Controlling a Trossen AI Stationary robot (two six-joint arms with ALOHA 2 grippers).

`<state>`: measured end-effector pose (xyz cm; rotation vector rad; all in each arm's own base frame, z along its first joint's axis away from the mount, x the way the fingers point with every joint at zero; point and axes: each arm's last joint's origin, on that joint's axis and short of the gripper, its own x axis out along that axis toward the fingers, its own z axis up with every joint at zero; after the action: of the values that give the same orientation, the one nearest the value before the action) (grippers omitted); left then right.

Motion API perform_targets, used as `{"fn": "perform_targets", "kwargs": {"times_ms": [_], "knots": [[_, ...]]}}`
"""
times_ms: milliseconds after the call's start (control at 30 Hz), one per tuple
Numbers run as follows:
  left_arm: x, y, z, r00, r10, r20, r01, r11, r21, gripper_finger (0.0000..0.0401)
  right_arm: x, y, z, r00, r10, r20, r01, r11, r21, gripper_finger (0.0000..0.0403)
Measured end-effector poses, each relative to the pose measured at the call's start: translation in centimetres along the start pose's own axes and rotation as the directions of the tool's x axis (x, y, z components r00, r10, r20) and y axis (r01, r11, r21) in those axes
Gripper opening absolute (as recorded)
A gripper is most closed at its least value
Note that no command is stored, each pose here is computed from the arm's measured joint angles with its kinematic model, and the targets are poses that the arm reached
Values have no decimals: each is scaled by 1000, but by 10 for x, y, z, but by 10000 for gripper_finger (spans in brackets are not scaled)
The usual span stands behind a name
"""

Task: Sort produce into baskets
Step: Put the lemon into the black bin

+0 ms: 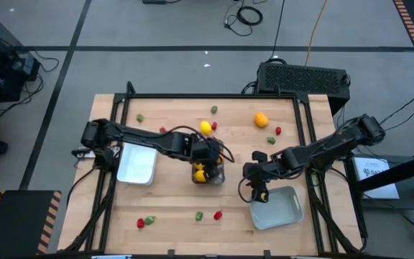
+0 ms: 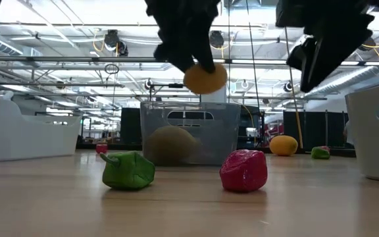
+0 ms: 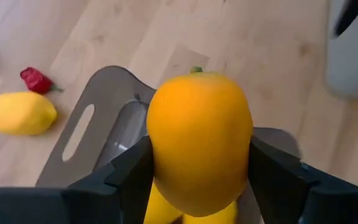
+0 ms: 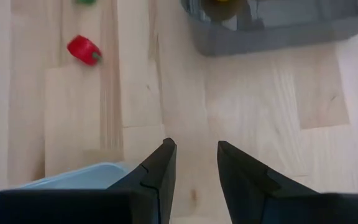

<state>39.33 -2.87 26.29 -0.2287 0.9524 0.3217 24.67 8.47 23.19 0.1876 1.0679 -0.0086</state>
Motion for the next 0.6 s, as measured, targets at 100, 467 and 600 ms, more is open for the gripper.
{"fn": "perform_targets", "kwargs": {"times_ms": [100,467,600], "knots": [[17,-1,-2,999,29,-17,-28,996,83,231,-8,3,-2,1000,-5,29,6,1000,-21,109],[39,1,-8,995,82,-59,-72,985,155,232,-31,10,-10,992,-43,116,51,997,-66,109],[37,0,-8,994,58,-88,-44,988,151,232,-33,10,-11,989,-66,135,77,994,-74,109]]}}
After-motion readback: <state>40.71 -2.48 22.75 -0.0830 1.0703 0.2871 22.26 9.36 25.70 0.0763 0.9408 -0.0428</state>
